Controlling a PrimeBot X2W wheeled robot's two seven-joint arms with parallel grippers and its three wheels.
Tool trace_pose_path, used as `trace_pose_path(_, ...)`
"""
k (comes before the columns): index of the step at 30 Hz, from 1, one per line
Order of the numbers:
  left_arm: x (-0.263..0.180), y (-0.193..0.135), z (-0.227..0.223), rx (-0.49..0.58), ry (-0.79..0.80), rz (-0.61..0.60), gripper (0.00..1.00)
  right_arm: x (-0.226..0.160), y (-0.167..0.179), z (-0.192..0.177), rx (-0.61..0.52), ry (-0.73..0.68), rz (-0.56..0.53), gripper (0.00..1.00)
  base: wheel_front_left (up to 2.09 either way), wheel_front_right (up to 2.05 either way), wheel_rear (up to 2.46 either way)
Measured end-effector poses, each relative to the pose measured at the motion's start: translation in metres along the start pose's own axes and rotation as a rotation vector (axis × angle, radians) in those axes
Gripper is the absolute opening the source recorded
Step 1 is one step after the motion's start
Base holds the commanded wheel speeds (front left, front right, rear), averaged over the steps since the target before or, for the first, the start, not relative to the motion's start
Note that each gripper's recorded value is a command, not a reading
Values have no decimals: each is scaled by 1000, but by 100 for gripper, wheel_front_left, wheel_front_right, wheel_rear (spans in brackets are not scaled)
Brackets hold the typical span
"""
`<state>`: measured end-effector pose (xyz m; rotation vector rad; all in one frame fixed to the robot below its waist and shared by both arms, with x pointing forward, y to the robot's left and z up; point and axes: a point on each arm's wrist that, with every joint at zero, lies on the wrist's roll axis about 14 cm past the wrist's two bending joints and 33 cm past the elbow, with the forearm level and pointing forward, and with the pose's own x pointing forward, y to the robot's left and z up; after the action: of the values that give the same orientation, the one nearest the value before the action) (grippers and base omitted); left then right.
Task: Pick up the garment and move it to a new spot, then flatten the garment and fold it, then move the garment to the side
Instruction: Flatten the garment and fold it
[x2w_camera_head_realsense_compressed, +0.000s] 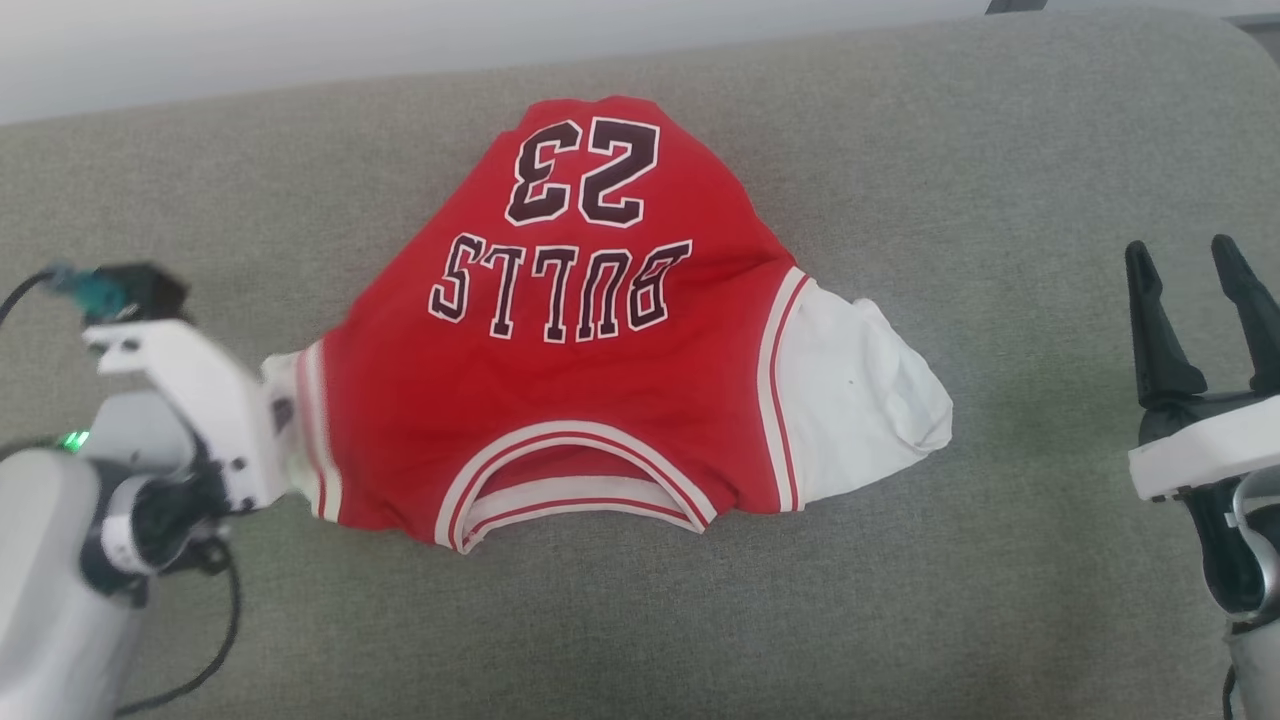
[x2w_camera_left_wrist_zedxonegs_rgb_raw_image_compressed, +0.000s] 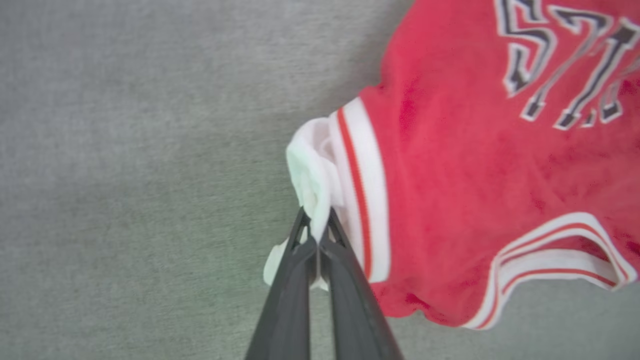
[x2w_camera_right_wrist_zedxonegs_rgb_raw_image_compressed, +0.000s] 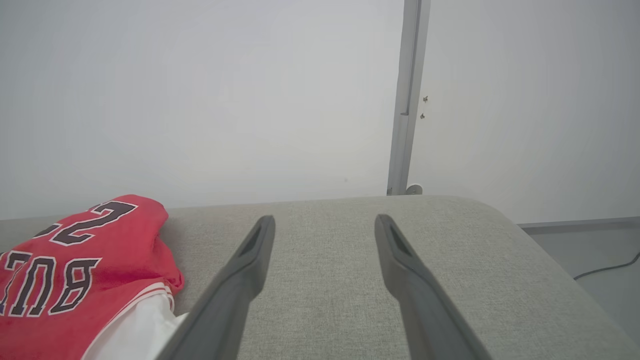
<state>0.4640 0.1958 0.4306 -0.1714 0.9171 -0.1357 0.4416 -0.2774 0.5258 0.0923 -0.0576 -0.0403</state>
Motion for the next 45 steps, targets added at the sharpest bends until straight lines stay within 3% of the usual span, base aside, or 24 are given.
trace_pose_path(8,-28,-108,23,180,-60,-246,0,-6,-4,7,3,-19,-15,100,0,0,0)
trace_pose_path(14,-27,-156,-20,330,57,-363,0,-9,-6,7,4,-20,-23,100,0,0,0)
trace_pose_path(15,-24,-158,-29,341,81,-369,11,-9,-6,7,5,-19,-25,100,0,0,0)
trace_pose_path(17,-17,-155,-44,348,130,-367,71,-10,-6,6,9,-16,-26,100,0,0,0)
trace_pose_path(19,-13,-150,-46,348,141,-354,100,-11,-5,5,12,-13,-26,100,0,0,0)
trace_pose_path(33,-31,-121,22,353,11,-227,100,-14,-5,15,20,-51,-30,100,0,0,0)
trace_pose_path(45,-6,-92,9,286,108,-147,100,-17,-10,12,17,-41,-46,100,0,0,0)
